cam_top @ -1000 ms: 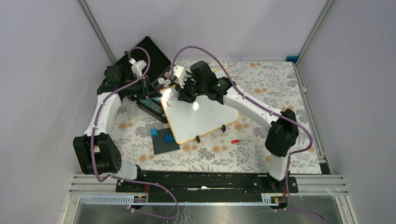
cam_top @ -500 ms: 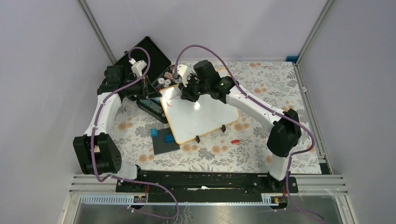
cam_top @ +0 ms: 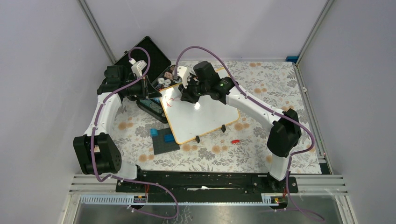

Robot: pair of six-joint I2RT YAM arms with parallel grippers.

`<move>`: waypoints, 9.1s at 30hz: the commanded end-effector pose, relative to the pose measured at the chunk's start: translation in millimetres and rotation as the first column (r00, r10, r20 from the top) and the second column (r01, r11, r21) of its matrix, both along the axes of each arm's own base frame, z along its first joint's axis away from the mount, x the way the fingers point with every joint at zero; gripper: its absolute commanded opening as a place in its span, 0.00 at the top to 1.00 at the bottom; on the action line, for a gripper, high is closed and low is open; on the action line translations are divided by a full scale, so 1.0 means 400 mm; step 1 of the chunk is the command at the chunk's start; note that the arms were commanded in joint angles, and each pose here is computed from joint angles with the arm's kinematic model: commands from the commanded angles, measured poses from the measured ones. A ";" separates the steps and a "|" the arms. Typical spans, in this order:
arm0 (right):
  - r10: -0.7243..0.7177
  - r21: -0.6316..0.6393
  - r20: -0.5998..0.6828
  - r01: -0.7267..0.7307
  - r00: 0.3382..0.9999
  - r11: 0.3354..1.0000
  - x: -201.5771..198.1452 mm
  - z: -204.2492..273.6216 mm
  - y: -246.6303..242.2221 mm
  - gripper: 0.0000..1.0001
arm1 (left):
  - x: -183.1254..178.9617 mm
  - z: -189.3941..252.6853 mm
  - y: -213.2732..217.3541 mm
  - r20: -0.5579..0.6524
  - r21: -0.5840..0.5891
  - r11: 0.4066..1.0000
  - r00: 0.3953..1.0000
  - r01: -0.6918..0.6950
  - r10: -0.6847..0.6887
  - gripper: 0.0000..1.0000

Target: Write a sentence on the whiteboard

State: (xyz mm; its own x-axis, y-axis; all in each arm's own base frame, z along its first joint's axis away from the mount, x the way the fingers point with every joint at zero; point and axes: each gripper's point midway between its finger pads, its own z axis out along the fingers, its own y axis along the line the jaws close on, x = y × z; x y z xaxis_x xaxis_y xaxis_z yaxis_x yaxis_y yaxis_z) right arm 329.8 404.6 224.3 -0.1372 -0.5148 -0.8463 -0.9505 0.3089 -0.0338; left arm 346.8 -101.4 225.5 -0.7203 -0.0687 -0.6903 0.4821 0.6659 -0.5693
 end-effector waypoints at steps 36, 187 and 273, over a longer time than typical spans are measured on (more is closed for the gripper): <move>-0.005 0.075 0.068 0.000 0.998 0.997 0.010 0.128 0.017 1.00 | 0.005 0.059 0.001 0.106 0.010 1.000 0.994 0.004 -0.005 1.00; -0.047 -0.004 0.016 0.047 0.999 0.999 -0.006 0.012 -0.025 1.00 | 0.007 0.013 -0.014 0.050 0.030 0.999 0.999 0.013 -0.015 1.00; -0.113 -0.005 -0.006 0.113 0.994 0.994 0.056 0.029 -0.097 1.00 | 0.003 0.009 -0.011 0.054 0.039 0.999 0.998 0.009 -0.011 1.00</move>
